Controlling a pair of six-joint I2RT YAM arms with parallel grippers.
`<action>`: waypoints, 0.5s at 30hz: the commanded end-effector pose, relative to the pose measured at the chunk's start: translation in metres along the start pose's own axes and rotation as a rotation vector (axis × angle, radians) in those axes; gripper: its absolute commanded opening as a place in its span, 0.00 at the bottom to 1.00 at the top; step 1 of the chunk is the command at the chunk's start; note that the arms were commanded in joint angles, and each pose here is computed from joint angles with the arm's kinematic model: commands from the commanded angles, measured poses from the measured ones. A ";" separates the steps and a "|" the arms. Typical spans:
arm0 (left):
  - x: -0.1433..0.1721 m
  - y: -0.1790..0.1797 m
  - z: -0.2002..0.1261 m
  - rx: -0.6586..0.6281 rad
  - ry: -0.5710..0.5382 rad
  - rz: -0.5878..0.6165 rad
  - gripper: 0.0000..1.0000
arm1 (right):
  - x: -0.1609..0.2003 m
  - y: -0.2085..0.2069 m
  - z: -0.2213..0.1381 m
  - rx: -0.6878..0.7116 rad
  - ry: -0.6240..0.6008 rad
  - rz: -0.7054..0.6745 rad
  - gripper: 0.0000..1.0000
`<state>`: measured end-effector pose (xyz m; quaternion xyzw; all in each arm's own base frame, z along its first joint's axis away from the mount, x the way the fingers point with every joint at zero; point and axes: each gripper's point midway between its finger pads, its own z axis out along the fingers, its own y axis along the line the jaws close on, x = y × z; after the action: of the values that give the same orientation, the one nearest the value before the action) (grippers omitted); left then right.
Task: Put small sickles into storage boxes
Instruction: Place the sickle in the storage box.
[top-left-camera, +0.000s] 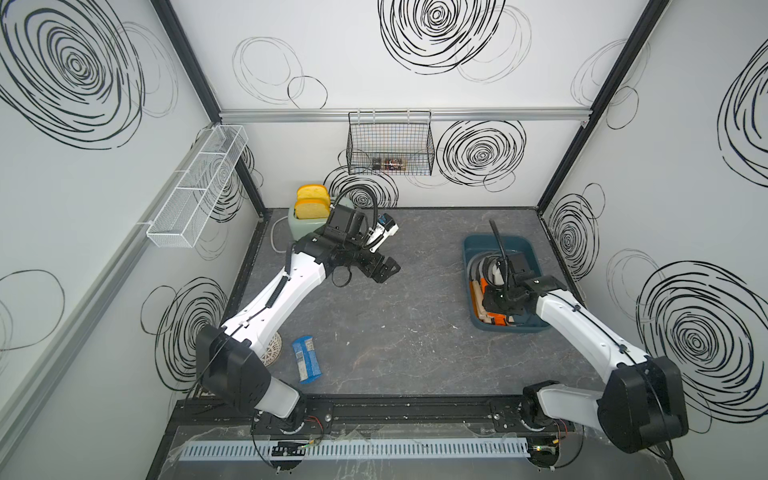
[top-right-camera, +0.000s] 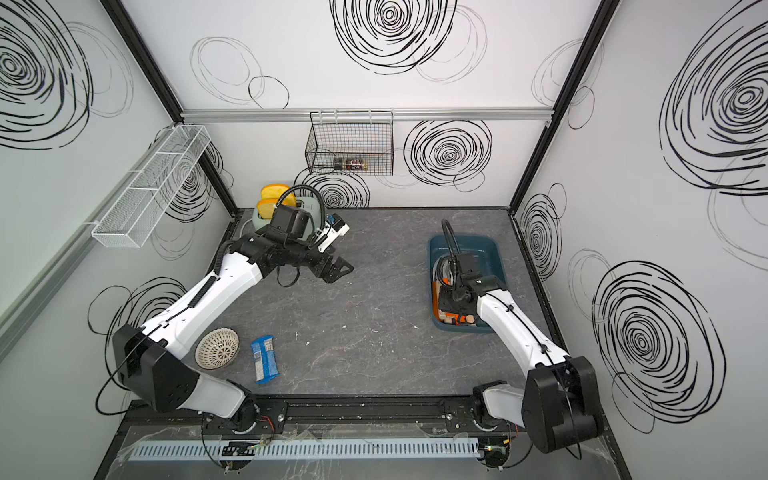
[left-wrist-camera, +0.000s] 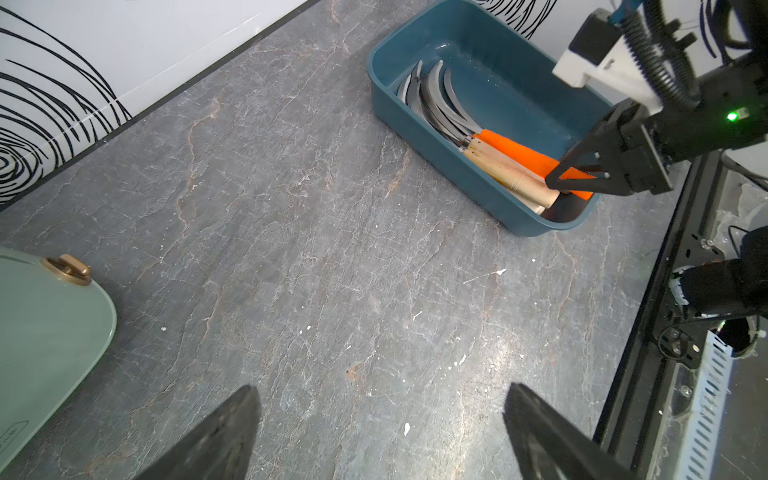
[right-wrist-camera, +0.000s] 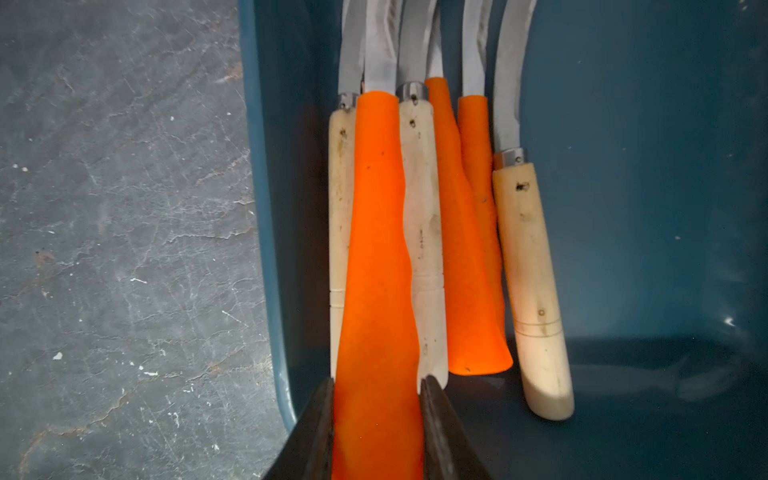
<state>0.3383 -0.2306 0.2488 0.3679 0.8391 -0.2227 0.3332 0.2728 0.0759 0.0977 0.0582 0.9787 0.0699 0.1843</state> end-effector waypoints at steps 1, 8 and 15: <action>-0.009 -0.002 -0.010 -0.004 -0.056 0.022 0.96 | -0.001 -0.001 0.005 -0.004 0.004 -0.006 0.00; -0.005 0.002 -0.010 -0.013 -0.059 0.011 0.96 | -0.002 -0.004 0.012 -0.002 0.016 0.001 0.00; -0.004 0.008 -0.009 -0.017 -0.062 -0.016 0.96 | -0.004 -0.006 0.021 0.003 0.037 0.001 0.03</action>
<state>0.3388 -0.2218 0.2434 0.3572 0.8428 -0.2208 0.3366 0.2788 0.0727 0.0807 0.0652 0.9820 0.0700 0.1628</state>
